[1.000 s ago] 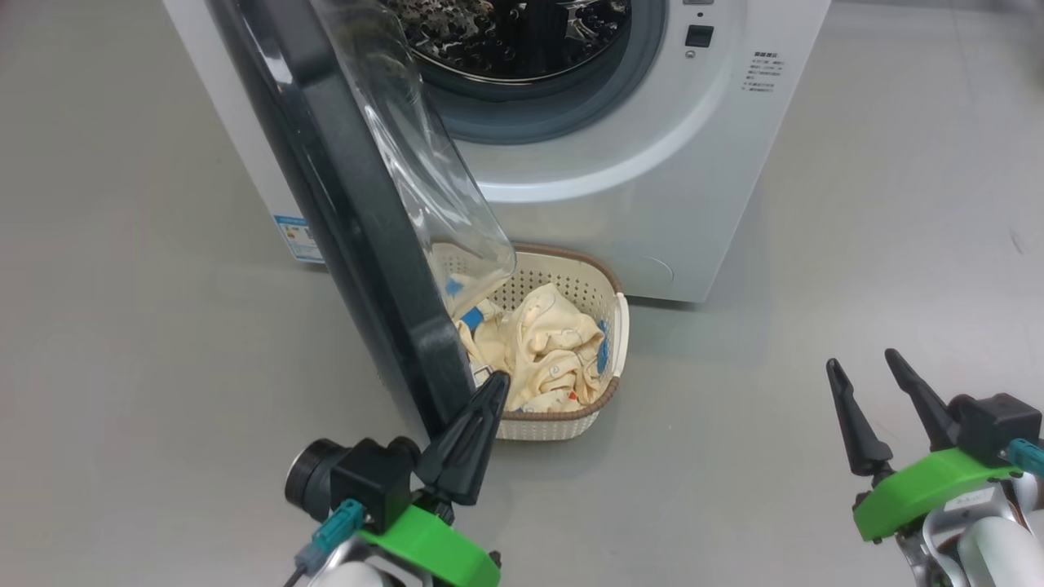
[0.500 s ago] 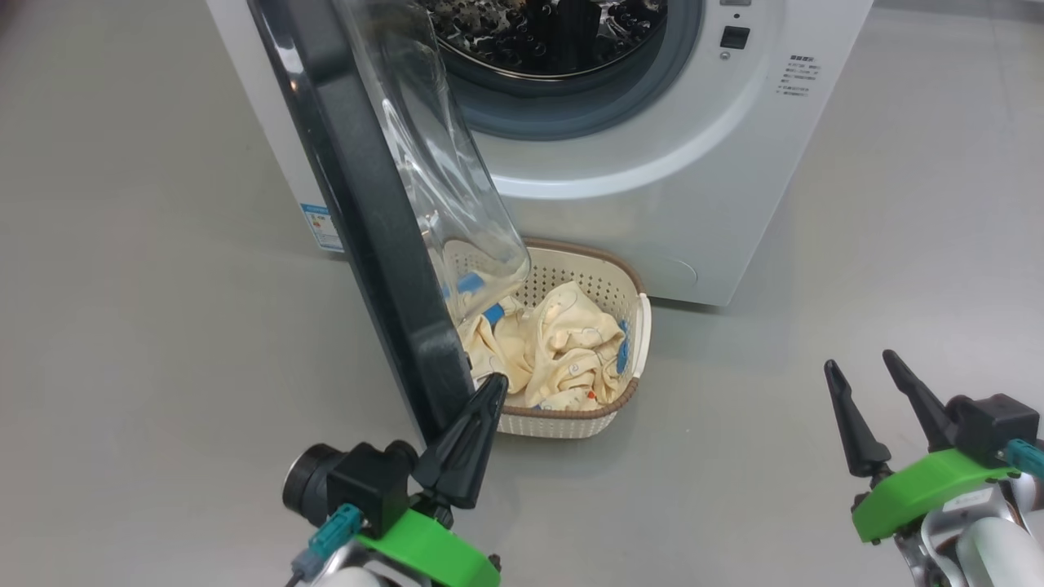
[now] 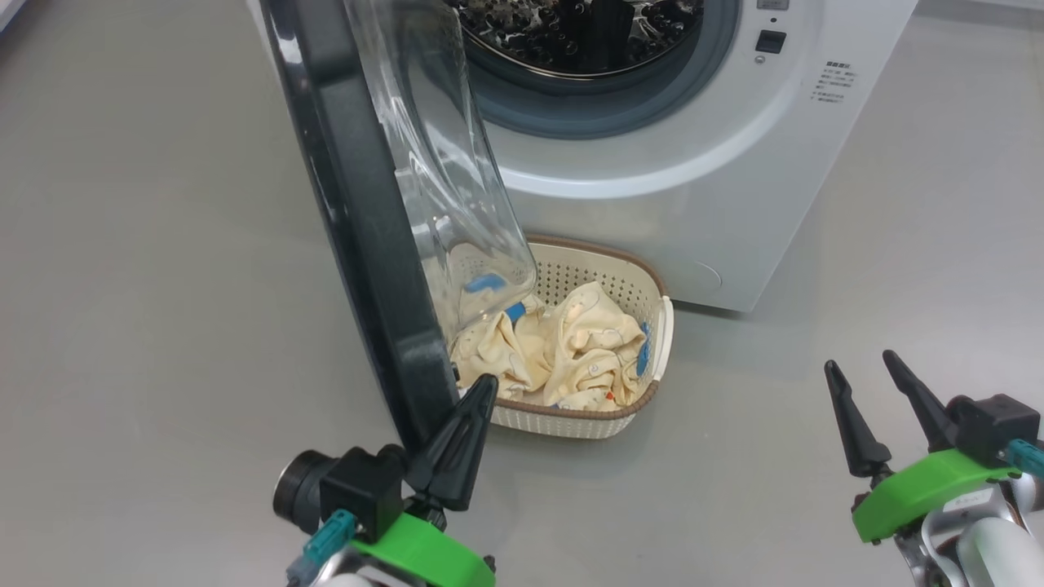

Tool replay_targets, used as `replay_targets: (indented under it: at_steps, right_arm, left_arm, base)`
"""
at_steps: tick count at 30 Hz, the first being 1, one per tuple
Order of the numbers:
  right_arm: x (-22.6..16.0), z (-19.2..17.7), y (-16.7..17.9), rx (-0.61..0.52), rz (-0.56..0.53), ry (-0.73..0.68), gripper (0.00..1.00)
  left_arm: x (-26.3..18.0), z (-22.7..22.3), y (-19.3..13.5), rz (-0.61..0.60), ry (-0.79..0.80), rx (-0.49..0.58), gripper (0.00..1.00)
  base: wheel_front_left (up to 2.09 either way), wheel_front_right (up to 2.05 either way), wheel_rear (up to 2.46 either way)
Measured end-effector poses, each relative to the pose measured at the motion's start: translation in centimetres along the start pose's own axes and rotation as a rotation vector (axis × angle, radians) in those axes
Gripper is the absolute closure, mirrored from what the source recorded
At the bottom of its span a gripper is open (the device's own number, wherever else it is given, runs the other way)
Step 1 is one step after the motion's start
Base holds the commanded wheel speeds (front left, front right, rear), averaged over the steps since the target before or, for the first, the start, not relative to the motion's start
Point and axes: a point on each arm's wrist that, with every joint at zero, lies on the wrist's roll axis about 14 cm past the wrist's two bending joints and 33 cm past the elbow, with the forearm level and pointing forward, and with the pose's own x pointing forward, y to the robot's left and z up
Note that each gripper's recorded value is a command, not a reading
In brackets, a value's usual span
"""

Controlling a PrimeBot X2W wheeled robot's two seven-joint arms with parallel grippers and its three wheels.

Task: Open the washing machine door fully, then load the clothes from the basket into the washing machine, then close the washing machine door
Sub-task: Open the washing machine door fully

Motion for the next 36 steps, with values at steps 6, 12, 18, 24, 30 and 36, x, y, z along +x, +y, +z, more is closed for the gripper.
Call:
replay_targets:
  at_steps: [6, 12, 18, 24, 30, 36]
  right_arm:
    - [0.4, -0.2, 0.5, -0.002, 0.018, 0.007, 0.0]
    - [1.2, -0.2, 1.5, -0.002, 0.05, 0.008, 0.0]
    - [2.2, -0.3, 3.0, 0.0, 0.099, 0.012, 0.0]
    - [2.9, -0.2, 4.6, -0.004, 0.143, 0.01, 0.0]
    - [3.0, -0.1, 5.2, -0.007, 0.161, 0.011, 0.0]
    - [3.0, -0.4, 5.0, -0.003, 0.16, 0.019, 0.0]
  left_arm:
    - [-0.4, 0.2, 1.2, 0.056, -0.005, 0.007, 1.0]
    - [-1.4, 0.7, 3.7, 0.157, -0.008, 0.029, 1.0]
    - [-3.1, 1.1, 6.4, 0.275, -0.012, 0.039, 1.0]
    - [-5.2, 1.3, 8.9, 0.373, -0.008, 0.042, 1.0]
    - [-6.6, 1.3, 11.5, 0.465, -0.013, 0.032, 1.0]
    - [-8.1, 0.7, 14.4, 0.549, 0.012, 0.035, 1.0]
  base:
    - [0.0, 0.0, 0.0]
    - [0.0, 0.0, 0.0]
    - [0.0, 0.0, 0.0]
    - [0.0, 0.0, 0.0]
    - [0.0, 0.0, 0.0]
    - [0.0, 0.0, 0.0]
